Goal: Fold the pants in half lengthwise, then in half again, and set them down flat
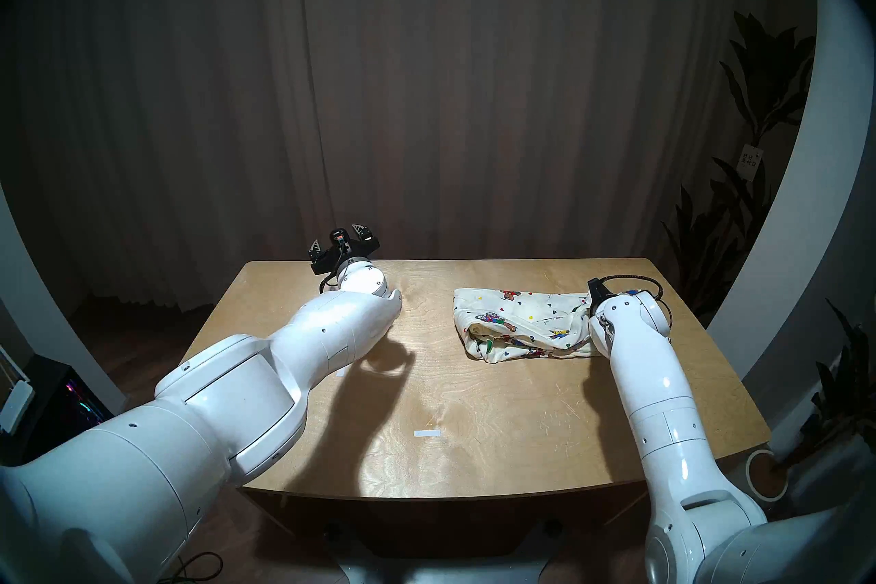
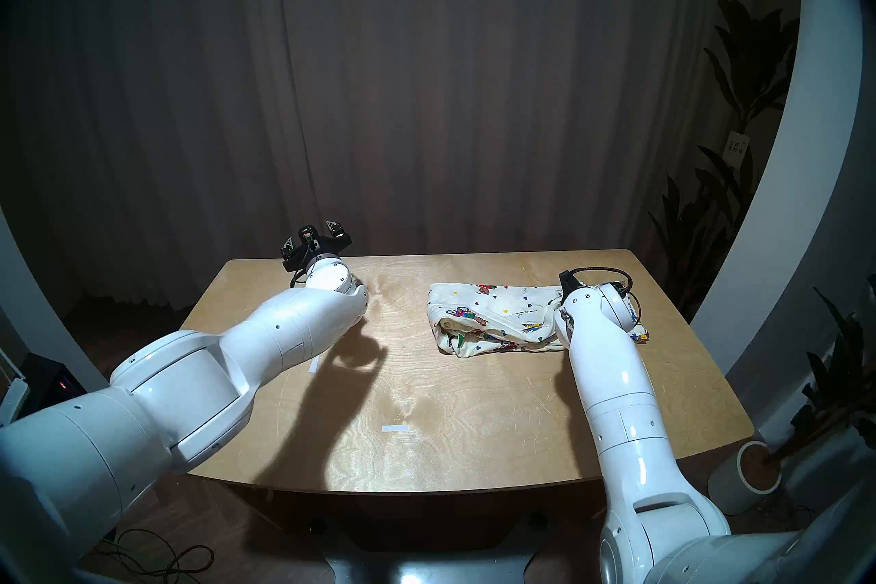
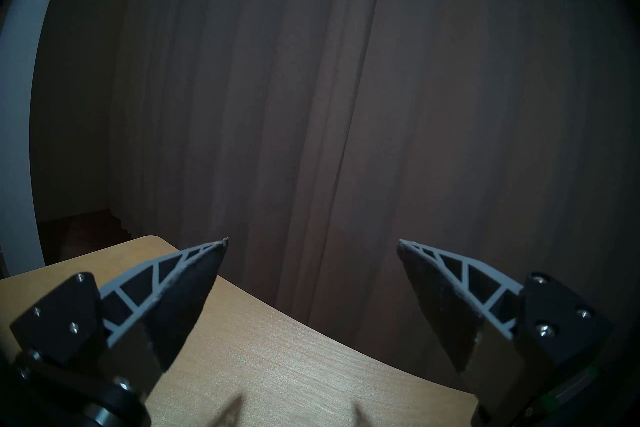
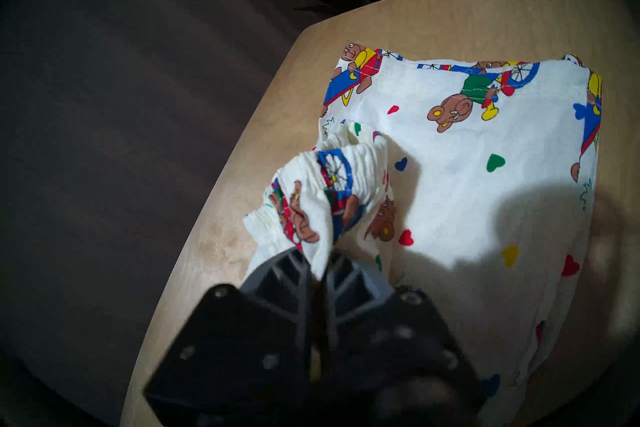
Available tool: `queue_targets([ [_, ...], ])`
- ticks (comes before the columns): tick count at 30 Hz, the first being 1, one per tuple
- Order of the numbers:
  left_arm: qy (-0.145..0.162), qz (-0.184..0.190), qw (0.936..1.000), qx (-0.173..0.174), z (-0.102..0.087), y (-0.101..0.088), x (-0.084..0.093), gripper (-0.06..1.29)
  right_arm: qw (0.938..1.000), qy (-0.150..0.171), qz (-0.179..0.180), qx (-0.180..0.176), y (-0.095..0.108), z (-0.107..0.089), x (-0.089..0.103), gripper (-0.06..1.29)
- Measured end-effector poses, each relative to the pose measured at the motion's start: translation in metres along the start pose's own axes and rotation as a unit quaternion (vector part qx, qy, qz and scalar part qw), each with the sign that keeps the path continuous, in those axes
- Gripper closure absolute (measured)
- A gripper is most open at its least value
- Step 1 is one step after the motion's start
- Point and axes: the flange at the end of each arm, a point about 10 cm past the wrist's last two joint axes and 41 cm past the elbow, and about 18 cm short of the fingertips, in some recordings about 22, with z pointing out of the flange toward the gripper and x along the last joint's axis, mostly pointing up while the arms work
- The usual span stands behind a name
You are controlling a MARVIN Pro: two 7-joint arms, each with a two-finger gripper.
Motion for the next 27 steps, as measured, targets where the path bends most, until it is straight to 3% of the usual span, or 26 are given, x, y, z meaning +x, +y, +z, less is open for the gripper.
queue_targets([
  [6, 0.02, -0.016, 0.9997, -0.005, -0.008, 0.001, 0.001, 0.0, 0.9997, 0.005, 0.021, -0.013, -0.012, 0.005, 0.013, 1.26],
  [18, 0.04, -0.041, 0.9982, -0.015, -0.028, 0.0, -0.003, 0.0, 0.9987, 0.023, 0.028, 0.037, -0.043, -0.006, 0.049, 1.26],
  [23, 0.046, -0.051, 0.9975, -0.017, -0.038, -0.004, -0.004, 0.0, 0.9981, 0.014, 0.0, 0.059, -0.048, -0.012, 0.049, 1.26],
  [27, 0.049, -0.056, 0.997, -0.018, -0.047, -0.008, -0.004, 0.0, 0.9974, -0.001, -0.021, 0.068, -0.04, -0.013, 0.042, 1.26],
])
